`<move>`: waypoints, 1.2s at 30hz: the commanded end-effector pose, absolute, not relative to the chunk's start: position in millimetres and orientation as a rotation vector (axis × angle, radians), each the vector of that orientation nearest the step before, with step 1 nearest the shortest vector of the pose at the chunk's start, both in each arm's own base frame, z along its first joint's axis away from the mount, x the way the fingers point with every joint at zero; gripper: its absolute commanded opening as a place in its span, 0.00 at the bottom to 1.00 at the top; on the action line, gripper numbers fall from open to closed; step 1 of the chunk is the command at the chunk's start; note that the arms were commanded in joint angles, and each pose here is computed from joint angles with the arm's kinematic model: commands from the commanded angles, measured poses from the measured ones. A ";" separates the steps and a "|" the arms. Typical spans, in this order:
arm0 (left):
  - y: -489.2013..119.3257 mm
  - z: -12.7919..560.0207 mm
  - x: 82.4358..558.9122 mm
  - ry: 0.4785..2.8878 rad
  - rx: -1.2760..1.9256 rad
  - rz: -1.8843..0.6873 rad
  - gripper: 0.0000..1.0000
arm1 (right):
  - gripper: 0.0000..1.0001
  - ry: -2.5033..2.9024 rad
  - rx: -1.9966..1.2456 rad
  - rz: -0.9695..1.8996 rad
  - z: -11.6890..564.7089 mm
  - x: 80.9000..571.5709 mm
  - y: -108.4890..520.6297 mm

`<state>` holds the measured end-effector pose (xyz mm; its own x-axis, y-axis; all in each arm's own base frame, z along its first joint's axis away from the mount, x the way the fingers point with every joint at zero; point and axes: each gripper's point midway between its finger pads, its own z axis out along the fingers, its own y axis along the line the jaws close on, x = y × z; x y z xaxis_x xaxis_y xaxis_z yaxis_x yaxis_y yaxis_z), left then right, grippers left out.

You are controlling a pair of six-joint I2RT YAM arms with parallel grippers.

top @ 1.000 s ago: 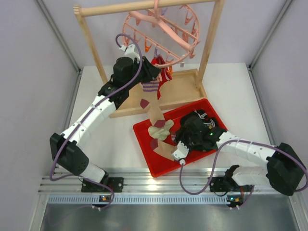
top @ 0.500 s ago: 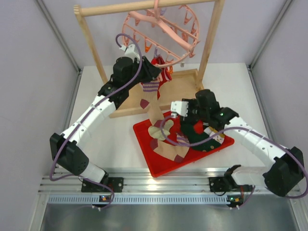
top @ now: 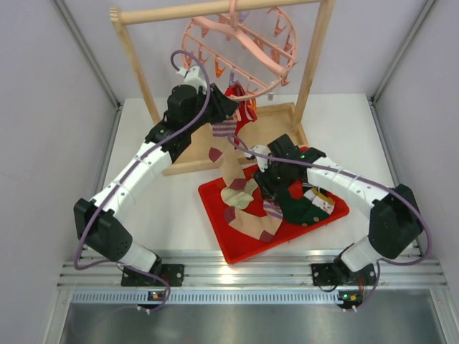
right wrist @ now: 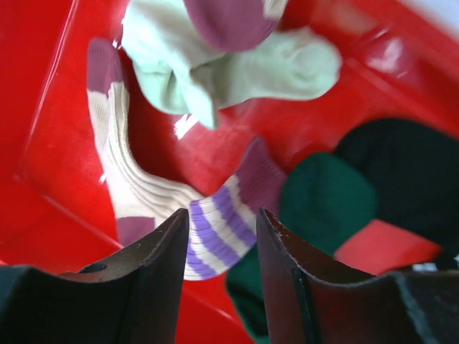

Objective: Clip the socks to the hanger
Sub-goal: Pick up the sock from the bin.

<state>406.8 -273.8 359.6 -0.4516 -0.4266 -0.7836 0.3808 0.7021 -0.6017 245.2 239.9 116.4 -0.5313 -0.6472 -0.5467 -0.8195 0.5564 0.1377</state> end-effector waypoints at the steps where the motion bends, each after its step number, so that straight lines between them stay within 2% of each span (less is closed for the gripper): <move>1: -264.0 373.8 402.3 1.776 -0.055 -0.928 0.00 | 0.44 2.476 -1.119 0.614 110.1 227.5 249.1; 5: -263.4 373.2 402.3 1.778 -0.062 -0.931 0.00 | 0.46 2.572 -1.117 0.632 87.0 215.8 250.5; 16: -257.5 371.1 403.7 1.782 -0.070 -0.922 0.00 | 0.43 2.632 -1.167 0.498 41.1 216.9 241.9; 19: -256.8 370.7 403.5 1.784 -0.069 -0.920 0.00 | 0.31 2.607 -1.163 0.466 43.7 220.3 238.6; 20: -257.9 371.1 402.8 1.783 -0.067 -0.925 0.00 | 0.16 2.592 -1.159 0.459 47.2 222.2 238.4; 22: -257.2 368.9 403.0 1.789 -0.069 -0.922 0.00 | 0.01 2.553 -1.160 0.440 53.3 227.4 238.1; 25: -258.2 367.1 401.9 1.795 -0.065 -0.928 0.00 | 0.00 2.437 -1.138 0.486 82.8 236.6 246.9; 31: -261.4 370.0 397.5 1.787 -0.058 -0.969 0.00 | 0.00 2.037 -0.955 0.535 190.2 272.3 254.2; 36: -264.1 374.3 395.0 1.782 -0.073 -1.029 0.00 | 0.00 1.784 -0.770 0.349 257.6 302.4 225.2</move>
